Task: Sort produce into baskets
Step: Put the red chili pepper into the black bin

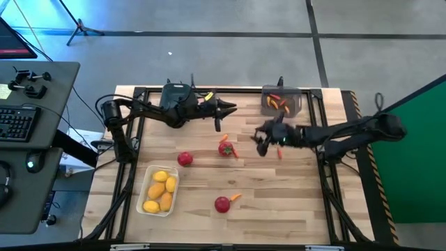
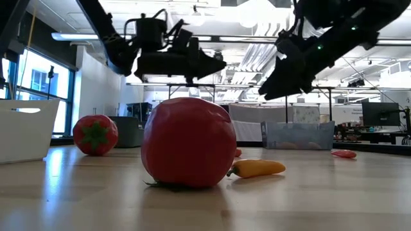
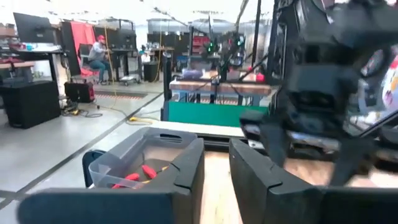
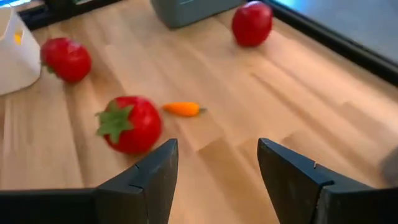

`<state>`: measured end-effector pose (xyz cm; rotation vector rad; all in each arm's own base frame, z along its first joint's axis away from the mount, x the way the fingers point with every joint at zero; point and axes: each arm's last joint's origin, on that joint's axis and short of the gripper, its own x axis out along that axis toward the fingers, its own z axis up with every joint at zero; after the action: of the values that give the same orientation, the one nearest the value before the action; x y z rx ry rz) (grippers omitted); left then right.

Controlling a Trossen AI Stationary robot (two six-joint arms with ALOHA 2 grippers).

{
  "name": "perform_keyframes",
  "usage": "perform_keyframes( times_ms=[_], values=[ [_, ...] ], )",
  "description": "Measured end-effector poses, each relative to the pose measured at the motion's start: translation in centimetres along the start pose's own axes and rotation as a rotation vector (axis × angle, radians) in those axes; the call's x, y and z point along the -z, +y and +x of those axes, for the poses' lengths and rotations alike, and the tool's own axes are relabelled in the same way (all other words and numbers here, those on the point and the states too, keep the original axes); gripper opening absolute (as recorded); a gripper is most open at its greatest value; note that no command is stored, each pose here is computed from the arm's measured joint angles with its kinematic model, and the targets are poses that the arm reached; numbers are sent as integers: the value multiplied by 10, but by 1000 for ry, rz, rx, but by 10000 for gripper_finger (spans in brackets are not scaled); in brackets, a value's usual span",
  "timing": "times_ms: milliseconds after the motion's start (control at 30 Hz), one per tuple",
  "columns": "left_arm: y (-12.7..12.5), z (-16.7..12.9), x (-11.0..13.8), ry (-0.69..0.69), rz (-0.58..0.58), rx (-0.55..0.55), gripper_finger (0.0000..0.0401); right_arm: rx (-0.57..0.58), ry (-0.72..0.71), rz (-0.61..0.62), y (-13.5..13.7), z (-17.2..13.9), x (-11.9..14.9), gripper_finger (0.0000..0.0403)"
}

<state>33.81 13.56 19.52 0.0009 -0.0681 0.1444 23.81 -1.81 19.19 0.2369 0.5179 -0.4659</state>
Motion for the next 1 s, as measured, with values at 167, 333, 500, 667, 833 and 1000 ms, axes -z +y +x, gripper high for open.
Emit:
perform_keyframes(
  times_ms=[167, 333, 500, 667, 833, 1000],
  values=[
    [-1, -19, 8, -75, -40, 11, 21, -35, -22, -2, 35, 17, 23, 211],
    [-1, -29, 14, -88, -65, 8, 1, 24, -12, -39, 55, 35, 54, 211],
    [-1, -29, 15, -78, -83, 8, 3, -14, -39, -25, 68, 51, 68, 211],
    [-1, -29, 15, -78, -82, 8, 3, -26, 23, -51, 80, 74, 73, 211],
    [0, -29, 15, -79, -82, 4, 3, -11, 81, -27, 83, 91, 77, 196],
    [0, -29, 15, -79, -82, 3, 3, 1, 85, -1, 80, 93, 76, 141]
  ],
)
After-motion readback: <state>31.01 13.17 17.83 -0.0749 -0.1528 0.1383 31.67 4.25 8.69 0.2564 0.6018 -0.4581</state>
